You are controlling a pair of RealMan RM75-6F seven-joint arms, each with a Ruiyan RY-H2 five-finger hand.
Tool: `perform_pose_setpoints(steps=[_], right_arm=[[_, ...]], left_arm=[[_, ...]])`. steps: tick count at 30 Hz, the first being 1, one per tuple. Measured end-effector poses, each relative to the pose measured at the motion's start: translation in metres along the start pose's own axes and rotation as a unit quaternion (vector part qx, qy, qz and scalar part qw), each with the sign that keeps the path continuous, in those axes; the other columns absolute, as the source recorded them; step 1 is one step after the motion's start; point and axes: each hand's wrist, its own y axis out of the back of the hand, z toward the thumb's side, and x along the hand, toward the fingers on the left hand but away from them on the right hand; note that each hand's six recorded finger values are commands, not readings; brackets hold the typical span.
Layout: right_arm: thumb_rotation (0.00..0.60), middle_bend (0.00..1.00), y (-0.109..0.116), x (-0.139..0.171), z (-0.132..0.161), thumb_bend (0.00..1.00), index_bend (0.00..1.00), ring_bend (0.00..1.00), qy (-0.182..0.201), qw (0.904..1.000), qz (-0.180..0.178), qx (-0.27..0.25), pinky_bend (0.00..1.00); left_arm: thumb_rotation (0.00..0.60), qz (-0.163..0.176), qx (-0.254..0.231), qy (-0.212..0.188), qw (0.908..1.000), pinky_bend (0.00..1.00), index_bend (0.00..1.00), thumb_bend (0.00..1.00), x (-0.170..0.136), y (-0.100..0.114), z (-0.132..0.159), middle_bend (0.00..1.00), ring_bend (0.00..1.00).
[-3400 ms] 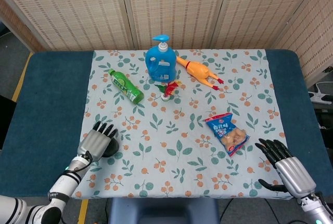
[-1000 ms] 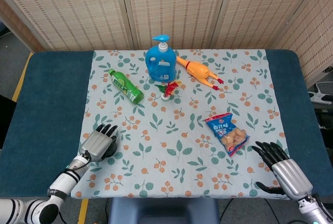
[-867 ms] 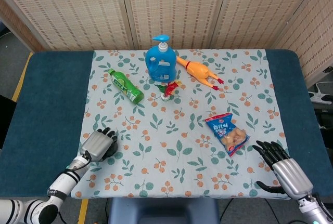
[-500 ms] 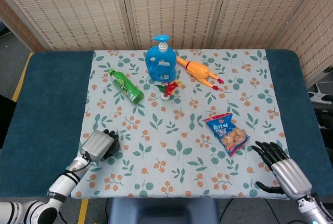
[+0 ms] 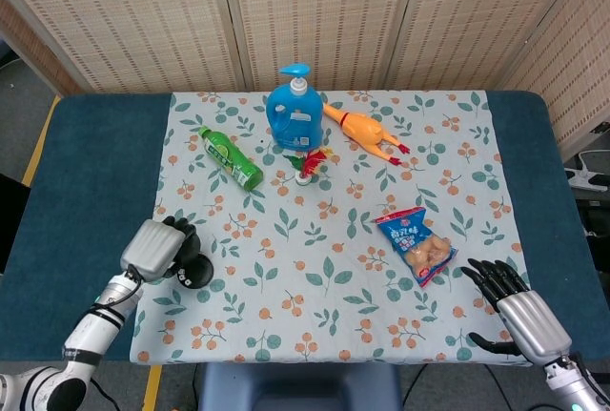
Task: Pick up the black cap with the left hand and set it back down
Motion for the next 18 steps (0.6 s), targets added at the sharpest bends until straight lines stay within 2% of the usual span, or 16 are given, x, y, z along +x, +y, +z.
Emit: perform_pose_setpoints(steps=[5,8,11,12,14,15,17,18], right_arm=[[0.522,0.00,-0.002,0.000,0.002,0.12,0.00,0.00,0.001,1.0000,0.003,0.003,0.00],[0.522,0.00,-0.004,0.000,0.003,0.12,0.00,0.00,0.002,1.0000,0.005,0.004,0.00],[0.522,0.00,-0.005,0.000,0.005,0.12,0.00,0.00,0.003,1.0000,0.007,0.005,0.00],[0.522,0.00,-0.005,0.000,0.005,0.12,0.00,0.00,0.003,1.0000,0.006,0.005,0.00],[0.521,0.00,-0.005,-0.001,0.004,0.12,0.00,0.00,0.002,1.0000,0.006,0.006,0.00],[0.521,0.00,-0.005,-0.001,0.004,0.12,0.00,0.00,0.002,1.0000,0.006,0.006,0.00],[0.522,0.00,-0.006,-0.001,0.004,0.12,0.00,0.00,0.002,1.0000,0.007,0.006,0.00],[0.522,0.00,-0.006,-0.001,0.005,0.12,0.00,0.00,0.002,1.0000,0.007,0.006,0.00]], left_arm=[[0.600,-0.051,-0.006,0.042,0.9978,0.71,0.57,0.49,0.008,-0.028,-0.035,0.57,0.50],[0.600,-0.072,-0.005,0.057,0.9958,0.66,0.55,0.49,0.013,-0.044,-0.051,0.56,0.47],[0.600,-0.092,-0.004,0.064,0.9936,0.60,0.48,0.48,0.016,-0.058,-0.060,0.52,0.43],[0.600,-0.099,-0.006,0.064,0.9930,0.56,0.40,0.48,0.016,-0.062,-0.060,0.47,0.39],[0.600,-0.112,-0.012,0.061,0.9918,0.47,0.20,0.45,0.016,-0.069,-0.059,0.29,0.24],[0.600,-0.116,-0.015,0.060,0.9913,0.39,0.07,0.43,0.015,-0.071,-0.059,0.13,0.11],[0.600,-0.126,-0.024,0.059,0.9900,0.25,0.00,0.40,0.013,-0.074,-0.058,0.01,0.00],[0.600,-0.128,-0.029,0.059,0.9896,0.19,0.00,0.39,0.013,-0.074,-0.057,0.00,0.00]])
